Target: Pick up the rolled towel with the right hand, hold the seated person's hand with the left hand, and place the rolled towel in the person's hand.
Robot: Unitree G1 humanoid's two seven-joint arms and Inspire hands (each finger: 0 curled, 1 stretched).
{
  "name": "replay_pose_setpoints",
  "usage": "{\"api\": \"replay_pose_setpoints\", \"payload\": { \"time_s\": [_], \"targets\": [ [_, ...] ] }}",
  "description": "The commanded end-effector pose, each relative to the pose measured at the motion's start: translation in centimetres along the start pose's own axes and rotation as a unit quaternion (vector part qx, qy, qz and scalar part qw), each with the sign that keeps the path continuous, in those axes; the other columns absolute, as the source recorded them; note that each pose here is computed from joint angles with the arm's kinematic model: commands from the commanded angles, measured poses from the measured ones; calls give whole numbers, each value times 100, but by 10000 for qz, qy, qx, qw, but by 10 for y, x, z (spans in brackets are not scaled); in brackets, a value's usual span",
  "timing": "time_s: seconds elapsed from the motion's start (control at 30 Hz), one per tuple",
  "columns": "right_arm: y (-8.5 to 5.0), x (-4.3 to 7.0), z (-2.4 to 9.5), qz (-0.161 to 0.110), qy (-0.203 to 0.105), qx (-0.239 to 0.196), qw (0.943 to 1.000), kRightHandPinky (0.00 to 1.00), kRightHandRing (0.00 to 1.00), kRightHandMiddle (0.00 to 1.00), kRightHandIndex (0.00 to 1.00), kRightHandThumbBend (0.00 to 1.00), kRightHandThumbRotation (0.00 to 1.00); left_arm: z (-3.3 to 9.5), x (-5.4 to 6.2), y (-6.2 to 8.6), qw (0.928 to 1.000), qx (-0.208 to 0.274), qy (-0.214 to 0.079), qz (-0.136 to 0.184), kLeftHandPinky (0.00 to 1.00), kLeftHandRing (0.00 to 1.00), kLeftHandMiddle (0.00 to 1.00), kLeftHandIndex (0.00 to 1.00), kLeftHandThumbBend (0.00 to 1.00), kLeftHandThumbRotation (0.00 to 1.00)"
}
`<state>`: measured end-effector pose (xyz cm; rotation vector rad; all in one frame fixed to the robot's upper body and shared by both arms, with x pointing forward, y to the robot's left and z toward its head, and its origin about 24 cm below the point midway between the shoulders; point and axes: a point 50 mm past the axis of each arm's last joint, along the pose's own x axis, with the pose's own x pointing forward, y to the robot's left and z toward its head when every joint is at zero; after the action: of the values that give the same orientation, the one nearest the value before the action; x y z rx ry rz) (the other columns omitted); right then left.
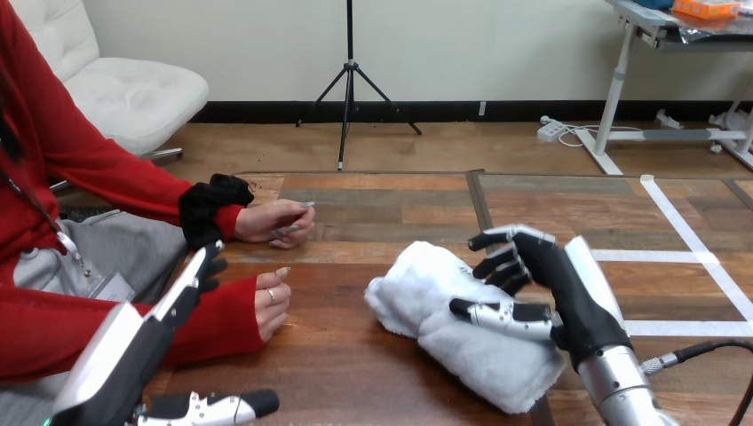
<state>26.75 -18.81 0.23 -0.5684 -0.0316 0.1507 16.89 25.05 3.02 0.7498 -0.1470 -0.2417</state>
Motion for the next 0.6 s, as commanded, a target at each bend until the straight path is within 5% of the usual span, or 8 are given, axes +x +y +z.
{"api": "replay_pose_setpoints", "payload": {
  "time_s": [0.0, 0.27, 0.57],
  "targets": [
    [-51, 22, 83, 891, -360, -1650, 9816, 74, 83, 88, 92, 84, 28, 23, 19, 21, 9968, 229, -712, 294, 91, 90, 94, 100, 100, 50],
    [-58, 26, 97, 1251, -169, -1907, 9735, 76, 86, 91, 95, 88, 38, 24, 19, 19, 9969, 180, -712, 275, 91, 91, 94, 100, 100, 49],
    [-63, 35, 112, 1788, 163, -2235, 9580, 77, 90, 95, 98, 93, 45, 24, 19, 16, 9970, 156, -726, 227, 90, 91, 94, 100, 100, 49]
  ]
}}
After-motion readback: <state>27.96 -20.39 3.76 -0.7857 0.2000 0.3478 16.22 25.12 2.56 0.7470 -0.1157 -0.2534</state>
